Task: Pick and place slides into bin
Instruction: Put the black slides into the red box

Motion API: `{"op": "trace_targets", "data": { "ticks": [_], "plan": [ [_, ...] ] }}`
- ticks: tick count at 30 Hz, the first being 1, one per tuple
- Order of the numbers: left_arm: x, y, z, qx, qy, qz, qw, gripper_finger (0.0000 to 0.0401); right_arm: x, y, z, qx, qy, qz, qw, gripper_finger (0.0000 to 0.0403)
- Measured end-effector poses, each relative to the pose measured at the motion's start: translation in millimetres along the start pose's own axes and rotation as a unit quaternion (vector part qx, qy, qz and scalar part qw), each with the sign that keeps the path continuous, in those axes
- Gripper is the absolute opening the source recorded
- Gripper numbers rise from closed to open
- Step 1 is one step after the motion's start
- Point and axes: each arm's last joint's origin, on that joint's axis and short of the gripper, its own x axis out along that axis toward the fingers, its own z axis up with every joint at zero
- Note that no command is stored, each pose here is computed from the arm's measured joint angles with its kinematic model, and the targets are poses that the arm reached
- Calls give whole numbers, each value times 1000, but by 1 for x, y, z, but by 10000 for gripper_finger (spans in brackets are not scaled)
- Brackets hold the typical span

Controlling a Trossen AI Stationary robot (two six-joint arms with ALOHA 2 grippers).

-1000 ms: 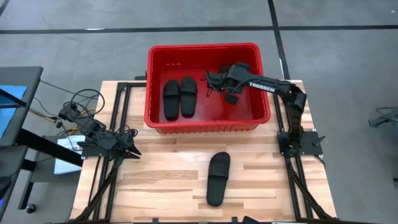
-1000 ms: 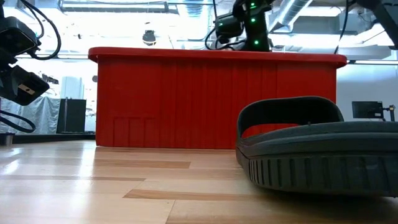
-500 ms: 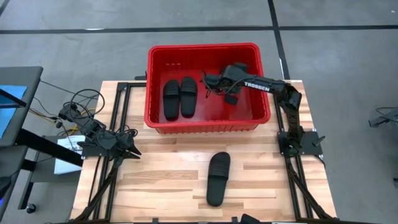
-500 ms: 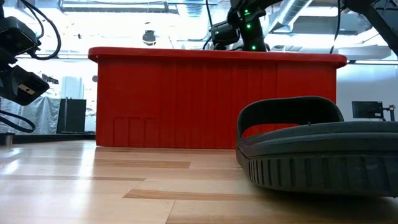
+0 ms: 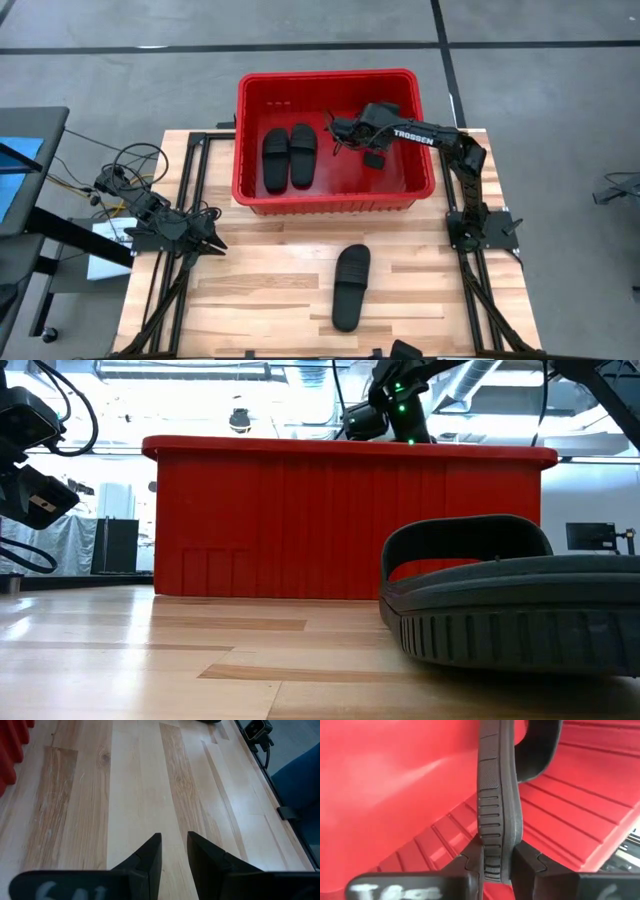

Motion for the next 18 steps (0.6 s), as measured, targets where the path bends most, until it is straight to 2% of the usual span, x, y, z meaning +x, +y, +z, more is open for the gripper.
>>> {"op": "trace_targets", "data": {
  "ticks": [10,18],
  "plan": [
    [0,0,0,0,0,0,1000,81,19,14,-4,-15,38,8,999,47],
    [0,0,0,0,0,0,1000,81,17,20,-5,-23,38,38,998,47]
  ]
}}
